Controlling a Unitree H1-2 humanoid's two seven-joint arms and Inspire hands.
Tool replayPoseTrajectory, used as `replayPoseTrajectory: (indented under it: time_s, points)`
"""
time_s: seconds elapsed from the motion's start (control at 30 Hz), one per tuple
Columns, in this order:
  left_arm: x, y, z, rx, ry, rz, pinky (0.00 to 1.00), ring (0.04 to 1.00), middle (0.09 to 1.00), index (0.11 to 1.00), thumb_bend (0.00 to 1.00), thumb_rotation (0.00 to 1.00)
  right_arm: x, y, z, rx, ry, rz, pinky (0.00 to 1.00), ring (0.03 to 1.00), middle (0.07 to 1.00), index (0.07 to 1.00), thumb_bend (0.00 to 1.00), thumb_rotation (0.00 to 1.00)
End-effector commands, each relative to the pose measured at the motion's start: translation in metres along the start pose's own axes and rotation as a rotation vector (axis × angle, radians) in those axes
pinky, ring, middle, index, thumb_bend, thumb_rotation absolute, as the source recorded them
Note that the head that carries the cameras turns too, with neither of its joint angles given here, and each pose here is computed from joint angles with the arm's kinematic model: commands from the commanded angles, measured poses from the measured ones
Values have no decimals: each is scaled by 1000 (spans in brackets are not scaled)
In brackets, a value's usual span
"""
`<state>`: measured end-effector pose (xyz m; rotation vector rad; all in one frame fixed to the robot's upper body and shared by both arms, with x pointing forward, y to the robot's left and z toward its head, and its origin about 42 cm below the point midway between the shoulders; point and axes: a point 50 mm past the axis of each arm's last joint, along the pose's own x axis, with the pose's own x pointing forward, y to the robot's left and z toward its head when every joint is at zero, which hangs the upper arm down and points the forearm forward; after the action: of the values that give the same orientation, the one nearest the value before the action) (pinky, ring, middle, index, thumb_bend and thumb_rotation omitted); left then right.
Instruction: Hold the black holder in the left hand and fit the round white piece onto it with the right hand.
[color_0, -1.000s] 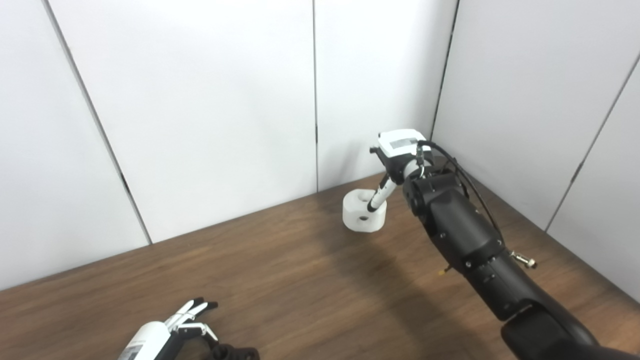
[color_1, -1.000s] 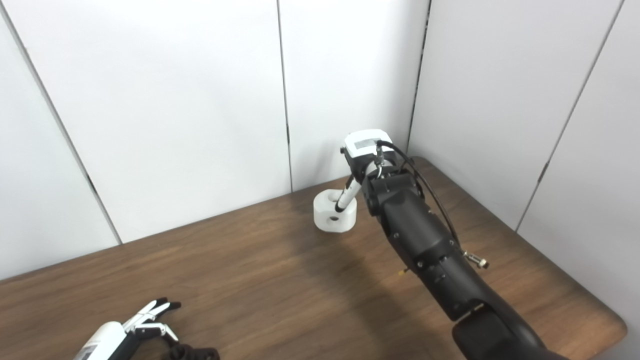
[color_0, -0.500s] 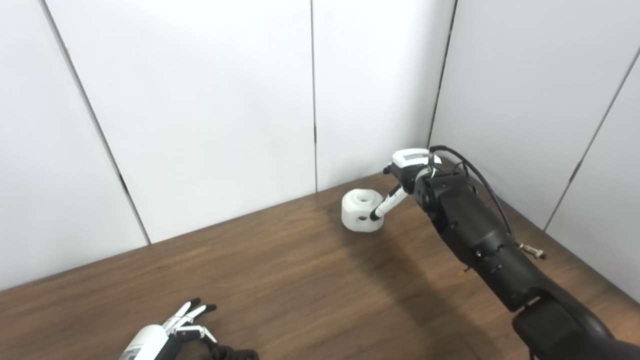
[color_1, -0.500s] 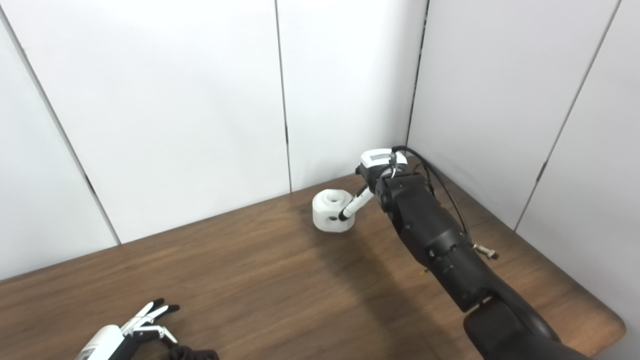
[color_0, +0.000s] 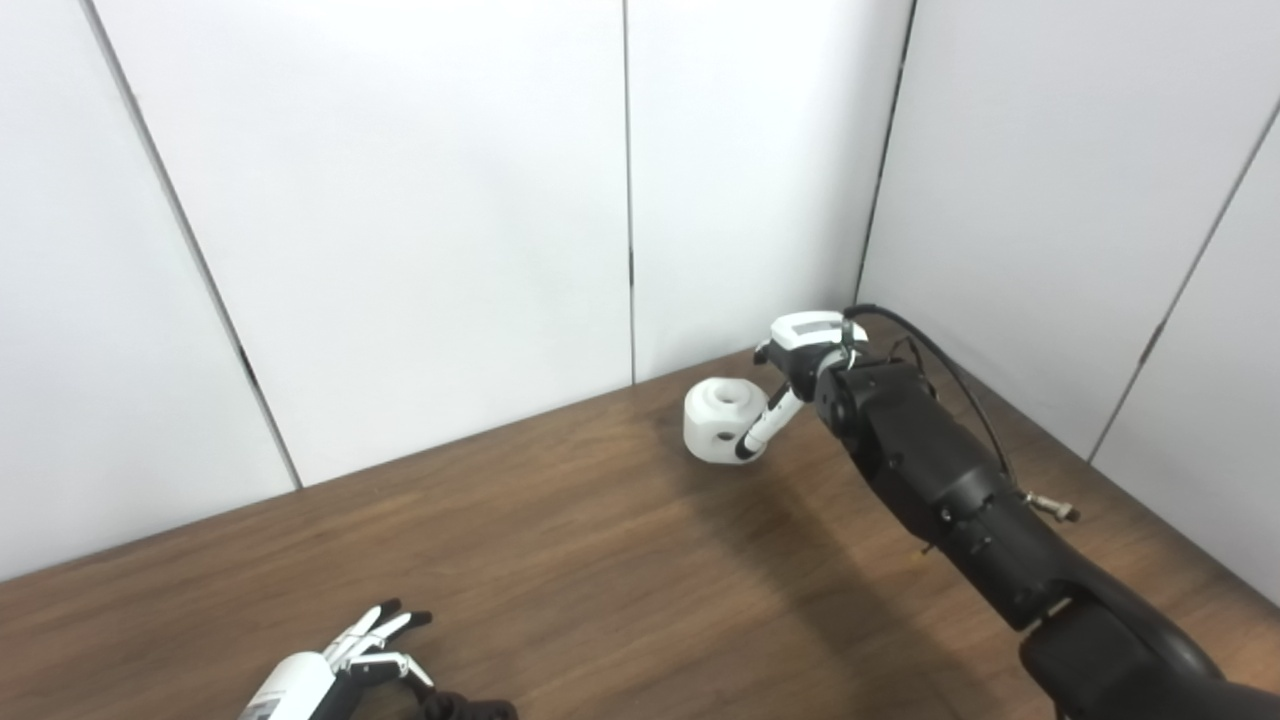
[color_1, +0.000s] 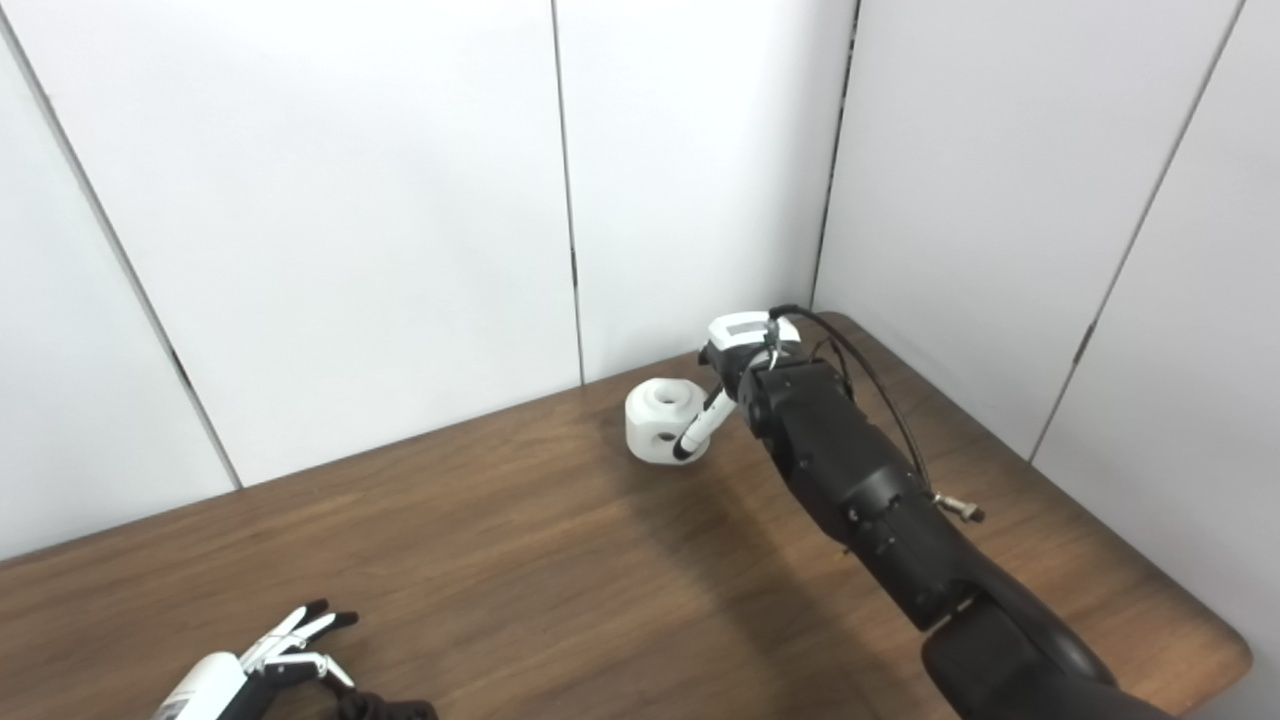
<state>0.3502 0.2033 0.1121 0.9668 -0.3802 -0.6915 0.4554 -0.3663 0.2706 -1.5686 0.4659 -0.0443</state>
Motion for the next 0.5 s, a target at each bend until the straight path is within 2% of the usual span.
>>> replayPoseTrajectory:
  time_s: [0.0,0.17,0.33,0.47]
  points:
    - [-28,-37,-17,20,89,-180,965,989,912,484,522,58,-2,-34,3,19,3,-105,1000,1000,1000,877,1000,526]
    - [-31,-39,-18,28,78,-170,917,971,902,484,522,59,-2,-29,8,31,-13,-102,1000,1000,1000,869,1000,507]
    - [-35,-39,-13,25,73,-171,937,976,905,484,522,58,-1,-24,15,26,-29,-99,1000,1000,1000,859,1000,501]
    - [-37,-40,-12,21,71,-164,899,968,899,484,522,57,0,-21,18,30,-49,-111,1000,1000,1000,844,1000,488]
